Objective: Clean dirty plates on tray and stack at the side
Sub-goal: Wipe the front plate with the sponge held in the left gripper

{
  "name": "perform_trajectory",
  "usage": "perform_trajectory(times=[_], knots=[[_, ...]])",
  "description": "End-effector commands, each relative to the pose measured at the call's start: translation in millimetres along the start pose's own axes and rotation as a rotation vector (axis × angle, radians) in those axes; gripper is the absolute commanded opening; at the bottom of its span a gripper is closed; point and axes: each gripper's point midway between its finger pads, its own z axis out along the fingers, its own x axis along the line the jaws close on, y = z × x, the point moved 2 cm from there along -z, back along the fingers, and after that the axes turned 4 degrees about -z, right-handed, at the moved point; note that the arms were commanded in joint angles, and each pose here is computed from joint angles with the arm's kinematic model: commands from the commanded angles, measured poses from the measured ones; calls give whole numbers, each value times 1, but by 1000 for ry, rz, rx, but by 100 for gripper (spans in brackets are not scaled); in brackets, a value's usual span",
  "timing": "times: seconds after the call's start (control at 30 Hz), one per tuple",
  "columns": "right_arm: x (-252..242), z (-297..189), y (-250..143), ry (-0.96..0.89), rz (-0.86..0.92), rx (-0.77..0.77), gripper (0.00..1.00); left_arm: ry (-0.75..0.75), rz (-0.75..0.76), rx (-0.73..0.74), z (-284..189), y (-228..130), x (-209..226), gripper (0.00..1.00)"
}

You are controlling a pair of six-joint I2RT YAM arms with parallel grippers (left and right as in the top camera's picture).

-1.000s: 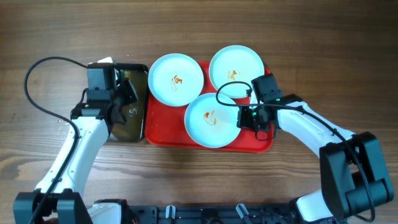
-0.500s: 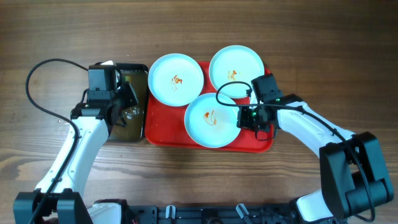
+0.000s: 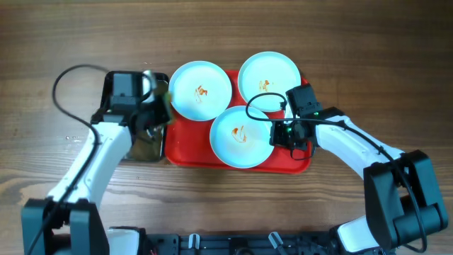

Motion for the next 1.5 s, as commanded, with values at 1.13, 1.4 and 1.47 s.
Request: perform_trajectory(times=[1.13,1.4,1.47], knots=[[1,0,3,-13,-3,-4,4,-263,-22,396,71,-90,-83,4],[1,0,4,-15,-3,-7,5,-80,51,110,6,-39,-61,4],[1,0,4,-14,-4,-10,5,0,29,50,2,-25,-43,4]])
